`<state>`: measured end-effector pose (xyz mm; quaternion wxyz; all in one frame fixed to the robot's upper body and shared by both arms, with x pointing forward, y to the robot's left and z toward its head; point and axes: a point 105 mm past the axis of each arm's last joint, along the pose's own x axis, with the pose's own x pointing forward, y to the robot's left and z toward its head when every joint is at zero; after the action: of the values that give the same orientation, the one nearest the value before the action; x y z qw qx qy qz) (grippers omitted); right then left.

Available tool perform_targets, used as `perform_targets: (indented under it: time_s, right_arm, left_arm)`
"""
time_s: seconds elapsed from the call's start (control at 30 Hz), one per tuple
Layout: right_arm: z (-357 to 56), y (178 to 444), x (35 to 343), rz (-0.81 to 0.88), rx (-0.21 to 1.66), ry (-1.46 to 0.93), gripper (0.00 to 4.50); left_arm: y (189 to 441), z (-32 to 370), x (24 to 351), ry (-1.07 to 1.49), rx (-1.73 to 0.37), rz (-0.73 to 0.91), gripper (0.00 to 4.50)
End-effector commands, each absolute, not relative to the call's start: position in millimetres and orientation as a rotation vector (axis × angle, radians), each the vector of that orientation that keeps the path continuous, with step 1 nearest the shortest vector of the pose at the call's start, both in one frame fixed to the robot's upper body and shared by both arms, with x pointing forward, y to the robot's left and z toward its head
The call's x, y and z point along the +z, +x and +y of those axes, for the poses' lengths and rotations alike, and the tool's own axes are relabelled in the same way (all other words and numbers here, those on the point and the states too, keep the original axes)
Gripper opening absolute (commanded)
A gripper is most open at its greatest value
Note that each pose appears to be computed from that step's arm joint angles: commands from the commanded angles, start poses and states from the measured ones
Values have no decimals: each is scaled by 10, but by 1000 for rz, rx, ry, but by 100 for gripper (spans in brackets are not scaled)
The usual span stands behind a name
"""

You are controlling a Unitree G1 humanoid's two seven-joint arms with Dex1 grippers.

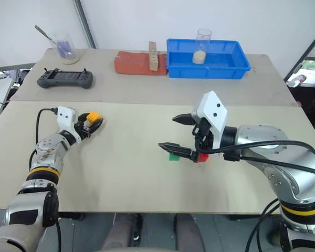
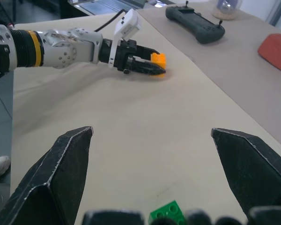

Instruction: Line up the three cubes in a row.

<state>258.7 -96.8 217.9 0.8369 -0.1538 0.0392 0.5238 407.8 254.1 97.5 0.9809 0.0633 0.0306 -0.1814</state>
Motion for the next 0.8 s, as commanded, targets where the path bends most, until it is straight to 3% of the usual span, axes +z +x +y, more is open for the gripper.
perform_targets:
  time_s: [0.03,0.27,0.5,0.8]
  right_arm:
    - [-996,2551,2299,27,1088,-359,450]
    - [-1012,2536,2301,29,1086,-375,450]
    - [-1115,2539,2309,41,1079,-384,450]
    - [-1266,2564,2247,70,1046,-409,450]
  left_arm:
    - [4110,2569,1125,158,-365,11,141]
    - [4078,2402,1236,190,-460,-41,139]
    - [3812,1742,1596,277,-855,-129,139]
    - [3292,1243,1280,380,-1296,-51,139]
